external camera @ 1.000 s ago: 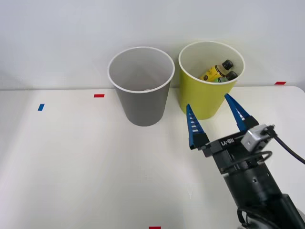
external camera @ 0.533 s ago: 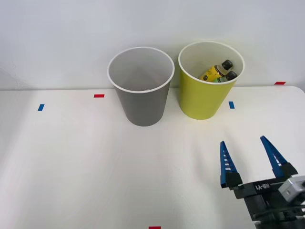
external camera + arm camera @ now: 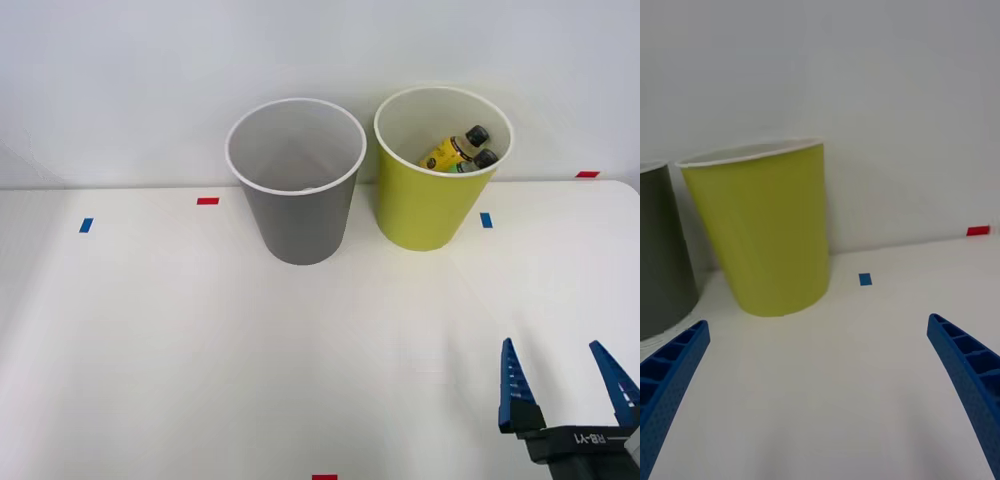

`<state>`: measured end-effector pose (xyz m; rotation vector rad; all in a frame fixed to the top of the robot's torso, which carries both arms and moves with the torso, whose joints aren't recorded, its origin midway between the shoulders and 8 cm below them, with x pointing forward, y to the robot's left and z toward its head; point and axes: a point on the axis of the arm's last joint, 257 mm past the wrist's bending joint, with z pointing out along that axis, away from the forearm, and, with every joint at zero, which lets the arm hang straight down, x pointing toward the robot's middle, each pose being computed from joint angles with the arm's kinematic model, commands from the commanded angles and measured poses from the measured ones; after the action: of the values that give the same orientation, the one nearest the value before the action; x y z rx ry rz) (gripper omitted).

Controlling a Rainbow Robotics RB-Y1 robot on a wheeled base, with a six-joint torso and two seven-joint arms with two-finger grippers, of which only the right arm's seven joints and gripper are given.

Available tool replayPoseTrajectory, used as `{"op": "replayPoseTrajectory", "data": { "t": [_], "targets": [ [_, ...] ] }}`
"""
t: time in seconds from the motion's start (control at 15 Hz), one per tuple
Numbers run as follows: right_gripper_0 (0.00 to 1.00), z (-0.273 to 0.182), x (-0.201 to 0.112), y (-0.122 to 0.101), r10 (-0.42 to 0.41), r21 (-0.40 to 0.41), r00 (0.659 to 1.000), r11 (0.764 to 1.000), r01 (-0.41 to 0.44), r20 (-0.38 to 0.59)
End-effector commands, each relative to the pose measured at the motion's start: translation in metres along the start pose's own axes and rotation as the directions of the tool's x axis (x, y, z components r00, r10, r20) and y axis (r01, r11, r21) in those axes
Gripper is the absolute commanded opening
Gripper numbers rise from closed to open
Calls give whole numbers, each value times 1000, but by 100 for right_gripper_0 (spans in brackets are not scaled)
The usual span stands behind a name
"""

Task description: Put cans in the gray bin, plastic bottles in the light green bin

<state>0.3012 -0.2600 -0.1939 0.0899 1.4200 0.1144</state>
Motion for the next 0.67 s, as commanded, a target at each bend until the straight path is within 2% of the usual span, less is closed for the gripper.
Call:
{"op": "replayPoseTrajectory", "data": {
  "t": [0.07, 0.33, 0.67],
  "targets": [
    [100, -10, 14, -14, -27, 60, 998, 998, 30, -54],
    [100, -5, 33, -39, -115, 103, 982, 986, 131, -149],
    [100, -3, 35, -35, -130, 108, 979, 983, 148, -155]
  ]
}}
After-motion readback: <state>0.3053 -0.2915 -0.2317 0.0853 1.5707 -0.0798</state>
